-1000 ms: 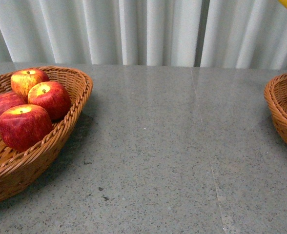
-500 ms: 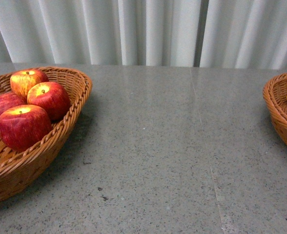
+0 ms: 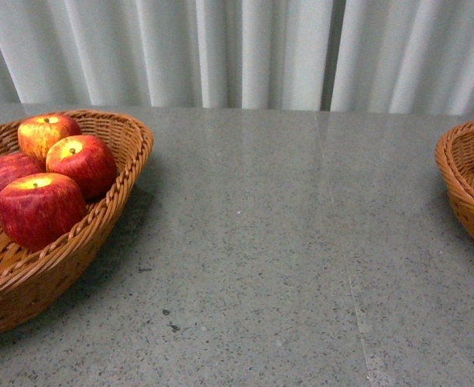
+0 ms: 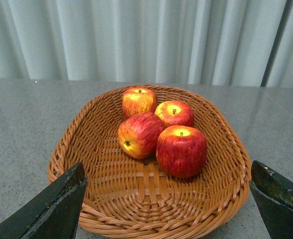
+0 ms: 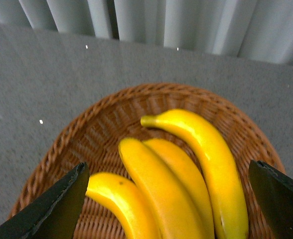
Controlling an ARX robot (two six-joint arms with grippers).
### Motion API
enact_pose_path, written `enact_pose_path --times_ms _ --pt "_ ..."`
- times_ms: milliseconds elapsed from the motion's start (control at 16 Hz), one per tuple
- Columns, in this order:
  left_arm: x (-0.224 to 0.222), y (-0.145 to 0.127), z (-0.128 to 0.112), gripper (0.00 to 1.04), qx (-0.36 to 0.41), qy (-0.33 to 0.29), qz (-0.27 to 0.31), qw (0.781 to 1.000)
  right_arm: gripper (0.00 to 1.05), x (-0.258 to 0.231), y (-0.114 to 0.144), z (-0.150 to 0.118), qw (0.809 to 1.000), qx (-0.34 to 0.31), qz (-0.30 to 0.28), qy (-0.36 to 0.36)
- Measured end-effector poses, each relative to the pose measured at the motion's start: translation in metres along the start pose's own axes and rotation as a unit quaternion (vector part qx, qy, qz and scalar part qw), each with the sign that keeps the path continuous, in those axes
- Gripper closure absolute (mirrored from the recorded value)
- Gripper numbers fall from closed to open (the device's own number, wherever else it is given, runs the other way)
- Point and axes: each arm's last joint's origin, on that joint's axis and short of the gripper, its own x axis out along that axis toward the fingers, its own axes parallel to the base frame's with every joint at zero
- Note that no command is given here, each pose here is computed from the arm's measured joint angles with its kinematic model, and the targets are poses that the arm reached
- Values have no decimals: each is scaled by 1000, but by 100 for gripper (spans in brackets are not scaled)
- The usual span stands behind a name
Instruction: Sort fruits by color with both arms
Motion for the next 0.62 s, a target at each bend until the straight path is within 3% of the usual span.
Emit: enact_pose_path --times_ms 188,375,500,625 --pt "0 0 0 7 0 0 0 1000 6 -16 3 33 996 31 1 -79" --pt "0 0 0 7 0 0 0 1000 7 -38 13 43 989 58 3 -133" --pt "0 0 0 7 0 0 0 1000 31 -62 44 21 977 30 -93 -189" --pt "0 0 0 7 0 0 0 1000 55 -82 74 -18 979 41 -107 -168"
